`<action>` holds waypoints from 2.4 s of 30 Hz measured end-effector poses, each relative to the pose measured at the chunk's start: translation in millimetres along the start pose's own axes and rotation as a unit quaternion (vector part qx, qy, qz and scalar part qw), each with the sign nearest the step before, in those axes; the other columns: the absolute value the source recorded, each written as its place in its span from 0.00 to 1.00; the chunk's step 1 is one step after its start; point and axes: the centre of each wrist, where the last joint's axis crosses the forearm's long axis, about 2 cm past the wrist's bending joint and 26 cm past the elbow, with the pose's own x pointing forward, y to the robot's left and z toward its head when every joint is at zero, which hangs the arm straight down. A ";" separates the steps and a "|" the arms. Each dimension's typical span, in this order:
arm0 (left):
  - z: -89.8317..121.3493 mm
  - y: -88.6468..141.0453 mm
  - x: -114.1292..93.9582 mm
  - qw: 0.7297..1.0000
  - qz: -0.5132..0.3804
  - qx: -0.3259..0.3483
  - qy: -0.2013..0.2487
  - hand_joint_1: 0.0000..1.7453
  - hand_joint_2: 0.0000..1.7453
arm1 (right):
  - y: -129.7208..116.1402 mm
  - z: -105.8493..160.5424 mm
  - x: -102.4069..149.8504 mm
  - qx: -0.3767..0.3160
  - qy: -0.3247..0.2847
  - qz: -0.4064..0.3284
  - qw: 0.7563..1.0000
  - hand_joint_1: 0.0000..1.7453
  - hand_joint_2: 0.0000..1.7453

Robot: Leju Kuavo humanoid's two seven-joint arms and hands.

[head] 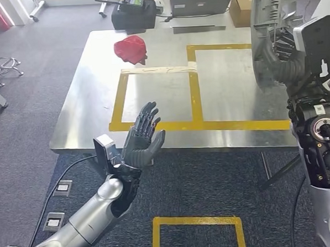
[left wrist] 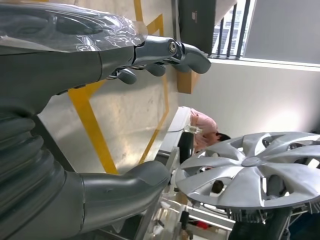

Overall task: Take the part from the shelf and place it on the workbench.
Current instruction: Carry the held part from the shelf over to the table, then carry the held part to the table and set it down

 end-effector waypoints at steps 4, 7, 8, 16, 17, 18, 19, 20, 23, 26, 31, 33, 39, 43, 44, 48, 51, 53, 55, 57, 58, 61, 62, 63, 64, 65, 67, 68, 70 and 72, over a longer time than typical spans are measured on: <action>0.3 0.6 -0.4 1.000 -0.001 0.001 0.001 0.00 1.00 | 1.3 0.2 -4.1 0.004 0.006 0.002 1.000 1.00 1.00; -0.7 1.5 0.2 1.000 -0.002 0.000 0.001 0.00 1.00 | 2.2 -1.8 -6.1 0.006 0.005 0.004 1.000 1.00 1.00; -0.5 1.8 0.1 1.000 -0.003 0.000 0.001 0.00 1.00 | 2.5 -1.5 -7.0 0.006 0.006 0.004 1.000 1.00 1.00; 5.3 3.0 -4.1 1.000 -0.004 -0.001 0.010 0.00 1.00 | 6.6 6.3 -17.3 0.008 0.023 0.001 1.000 1.00 1.00; 5.9 3.1 -4.6 1.000 -0.005 -0.001 0.012 0.00 1.00 | 7.5 7.8 -18.8 0.008 0.027 0.000 1.000 1.00 1.00; 5.8 3.3 -4.7 1.000 -0.005 -0.002 0.012 0.00 1.00 | 8.1 8.8 -19.9 0.008 0.029 0.000 1.000 1.00 1.00; 5.3 3.7 -4.5 1.000 -0.006 -0.002 0.012 0.00 1.00 | 8.3 9.0 -20.5 0.007 0.030 0.000 1.000 1.00 1.00; 4.6 4.2 -4.1 1.000 -0.007 -0.002 0.011 0.00 1.00 | 8.4 8.9 -20.7 0.007 0.031 0.000 1.000 1.00 1.00; 3.1 5.2 -3.3 1.000 -0.009 -0.003 0.010 0.00 1.00 | 8.3 8.3 -21.0 0.007 0.030 0.001 1.000 1.00 1.00; 3.6 4.8 -3.8 1.000 -0.008 -0.003 0.010 0.00 1.00 | 8.1 8.3 -21.9 0.007 0.033 0.001 0.999 1.00 1.00; 9.2 4.6 -7.6 1.000 -0.009 -0.001 0.016 0.00 1.00 | 9.5 9.1 -25.1 0.010 0.037 0.002 0.999 1.00 1.00; 12.3 4.7 -9.5 1.000 -0.009 0.001 0.019 0.00 1.00 | 10.4 10.0 -27.4 0.013 0.040 0.004 0.999 1.00 1.00; 15.7 4.5 -11.9 1.000 -0.009 -0.004 0.022 0.00 1.00 | 10.3 6.4 -30.3 0.019 0.043 0.014 0.999 1.00 1.00; 14.4 2.0 -11.6 1.000 -0.007 -0.009 0.021 0.00 1.00 | 7.7 -1.4 -28.2 0.023 0.041 0.029 0.998 1.00 1.00; 13.6 1.2 -11.3 1.000 -0.007 -0.010 0.020 0.00 1.00 | 7.2 -3.0 -27.9 0.024 0.041 0.032 0.998 1.00 1.00; 10.8 -1.0 -10.1 1.000 -0.006 -0.012 0.017 0.00 1.00 | 6.3 -6.8 -28.1 0.026 0.042 0.039 0.998 1.00 1.00; 9.6 -1.6 -9.5 1.000 -0.005 -0.013 0.015 0.00 1.00 | 6.0 -9.2 -28.5 0.030 0.041 0.046 0.998 1.00 1.00; 8.6 -2.3 -9.0 1.000 -0.004 -0.014 0.013 0.00 1.00 | 5.8 -12.5 -28.8 0.032 0.037 0.052 0.997 1.00 1.00; 7.7 -3.3 -8.7 1.000 -0.004 -0.014 0.012 0.00 1.00 | 5.6 -17.9 -29.0 0.032 0.030 0.055 0.998 1.00 1.00; 7.1 -4.3 -8.5 1.000 -0.003 -0.015 0.010 0.00 1.00 | 4.8 -25.1 -28.6 0.031 0.022 0.056 0.998 1.00 1.00; 6.9 -4.8 -8.4 1.000 -0.002 -0.015 0.010 0.00 1.00 | 4.2 -28.9 -28.2 0.031 0.019 0.057 0.998 1.00 1.00; 6.1 -5.6 -8.1 1.000 -0.001 -0.015 0.008 0.00 1.00 | 3.6 -39.1 -27.1 0.030 0.016 0.057 0.998 1.00 1.00; 5.5 -5.7 -7.8 1.000 -0.001 -0.016 0.007 0.00 1.00 | 3.9 -42.1 -27.0 0.031 0.016 0.057 0.998 1.00 1.00; 4.8 -5.8 -7.5 1.000 -0.001 -0.016 0.007 0.00 1.00 | 4.2 -45.0 -27.1 0.031 0.017 0.056 0.998 1.00 1.00; 4.1 -5.7 -7.2 1.000 -0.001 -0.016 0.006 0.00 1.00 | 4.6 -47.4 -27.4 0.032 0.019 0.056 0.998 1.00 1.00; 3.6 -5.6 -7.0 1.000 -0.001 -0.017 0.005 0.00 1.00 | 5.0 -49.2 -28.0 0.033 0.021 0.055 0.998 1.00 1.00; 3.1 -5.4 -6.8 1.000 -0.001 -0.017 0.005 0.00 1.00 | 6.6 -51.4 -29.8 0.034 0.024 0.053 0.998 1.00 1.00; 3.0 -5.4 -6.8 1.000 -0.001 -0.017 0.005 0.00 1.00 | 7.7 -52.3 -30.8 0.035 0.025 0.052 0.998 1.00 1.00; 3.0 -5.4 -6.7 1.000 -0.001 -0.017 0.005 0.00 1.00 | 9.6 -54.3 -32.5 0.036 0.029 0.050 0.998 1.00 1.00; 3.0 -5.3 -6.7 1.000 -0.001 -0.016 0.005 0.00 1.00 | 11.3 -56.2 -33.7 0.037 0.032 0.048 0.998 1.00 1.00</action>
